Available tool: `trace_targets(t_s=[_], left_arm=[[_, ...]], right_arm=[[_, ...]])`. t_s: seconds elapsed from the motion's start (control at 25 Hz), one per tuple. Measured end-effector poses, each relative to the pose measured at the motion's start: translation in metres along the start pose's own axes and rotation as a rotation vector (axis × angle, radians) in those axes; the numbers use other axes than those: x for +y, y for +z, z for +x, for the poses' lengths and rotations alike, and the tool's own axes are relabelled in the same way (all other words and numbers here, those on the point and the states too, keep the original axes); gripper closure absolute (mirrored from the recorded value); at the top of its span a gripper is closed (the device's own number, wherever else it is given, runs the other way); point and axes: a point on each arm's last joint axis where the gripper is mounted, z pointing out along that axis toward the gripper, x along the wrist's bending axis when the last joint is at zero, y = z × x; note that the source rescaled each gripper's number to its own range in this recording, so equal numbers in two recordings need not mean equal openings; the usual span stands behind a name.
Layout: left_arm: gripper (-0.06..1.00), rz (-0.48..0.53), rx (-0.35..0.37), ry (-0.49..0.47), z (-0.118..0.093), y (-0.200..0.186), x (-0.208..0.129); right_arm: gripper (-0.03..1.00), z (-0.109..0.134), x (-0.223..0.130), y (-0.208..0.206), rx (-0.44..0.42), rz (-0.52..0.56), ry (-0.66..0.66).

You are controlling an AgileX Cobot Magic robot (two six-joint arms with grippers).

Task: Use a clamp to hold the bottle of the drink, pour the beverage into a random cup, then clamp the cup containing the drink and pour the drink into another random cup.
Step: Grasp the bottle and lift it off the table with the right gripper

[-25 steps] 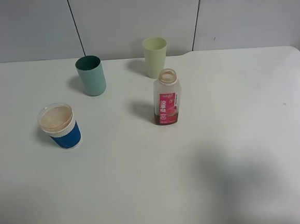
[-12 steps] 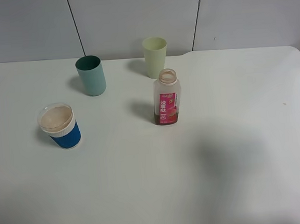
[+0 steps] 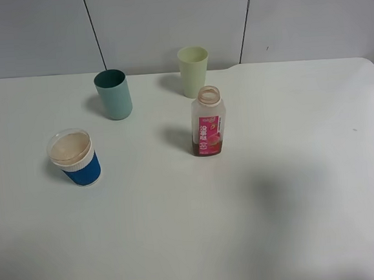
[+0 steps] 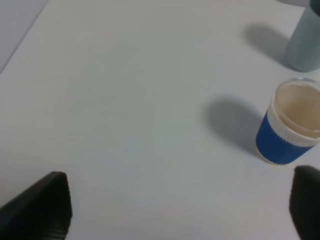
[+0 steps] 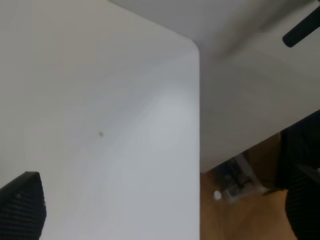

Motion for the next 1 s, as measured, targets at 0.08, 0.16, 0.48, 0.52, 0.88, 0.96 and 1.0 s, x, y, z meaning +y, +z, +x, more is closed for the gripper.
trace_targets(t_s=[0.08,0.16,0.48,0.52,0.88,0.96,1.0], left_arm=[[0.32,0.0,0.0,0.0,0.0,0.0,0.0],[0.32,0.0,0.0,0.0,0.0,0.0,0.0],[0.32,0.0,0.0,0.0,0.0,0.0,0.0],[0.32,0.0,0.0,0.0,0.0,0.0,0.0],[0.32,0.0,0.0,0.0,0.0,0.0,0.0],[0.32,0.0,0.0,0.0,0.0,0.0,0.0],[0.32,0.0,0.0,0.0,0.0,0.0,0.0]], right_arm=[[0.05,-0.002,0.0,0.0,-0.021,0.004,-0.021],[0.05,-0.003,0.0,0.0,-0.034,0.006,-0.033],[0.05,-0.008,-0.001,0.0,-0.093,0.011,-0.025],[0.05,-0.01,-0.001,0.0,-0.114,0.013,-0.022],[0.05,-0.023,-0.001,-0.002,-0.26,-0.001,0.054],[0.05,-0.023,0.001,0.0,-0.253,-0.011,0.121],[0.05,-0.022,0.003,0.002,-0.245,-0.013,0.138]])
